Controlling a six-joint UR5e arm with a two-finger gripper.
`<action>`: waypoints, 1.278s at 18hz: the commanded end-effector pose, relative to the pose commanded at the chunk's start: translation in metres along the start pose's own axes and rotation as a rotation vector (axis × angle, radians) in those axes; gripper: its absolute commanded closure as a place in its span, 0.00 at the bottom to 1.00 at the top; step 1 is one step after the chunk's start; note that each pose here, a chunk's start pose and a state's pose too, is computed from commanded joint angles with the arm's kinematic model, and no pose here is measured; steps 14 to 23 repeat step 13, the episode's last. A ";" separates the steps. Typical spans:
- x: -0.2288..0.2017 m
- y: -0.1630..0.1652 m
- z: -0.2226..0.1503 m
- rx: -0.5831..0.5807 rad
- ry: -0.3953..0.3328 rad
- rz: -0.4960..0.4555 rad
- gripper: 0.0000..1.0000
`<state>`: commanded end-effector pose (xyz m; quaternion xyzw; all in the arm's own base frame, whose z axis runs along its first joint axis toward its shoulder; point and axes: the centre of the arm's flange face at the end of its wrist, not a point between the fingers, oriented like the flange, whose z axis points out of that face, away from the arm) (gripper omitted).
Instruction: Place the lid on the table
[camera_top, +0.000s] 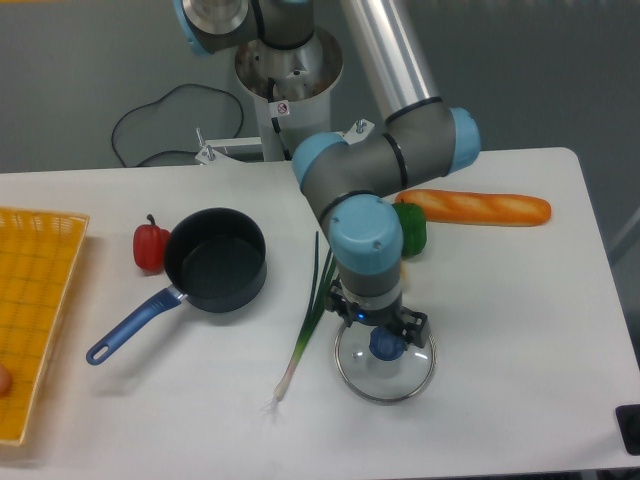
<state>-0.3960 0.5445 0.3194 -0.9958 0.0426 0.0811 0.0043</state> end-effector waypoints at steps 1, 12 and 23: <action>0.006 -0.003 -0.007 0.009 -0.004 0.008 0.00; 0.027 0.003 -0.032 0.017 -0.015 0.099 0.00; 0.025 0.005 -0.032 0.019 -0.013 0.096 0.00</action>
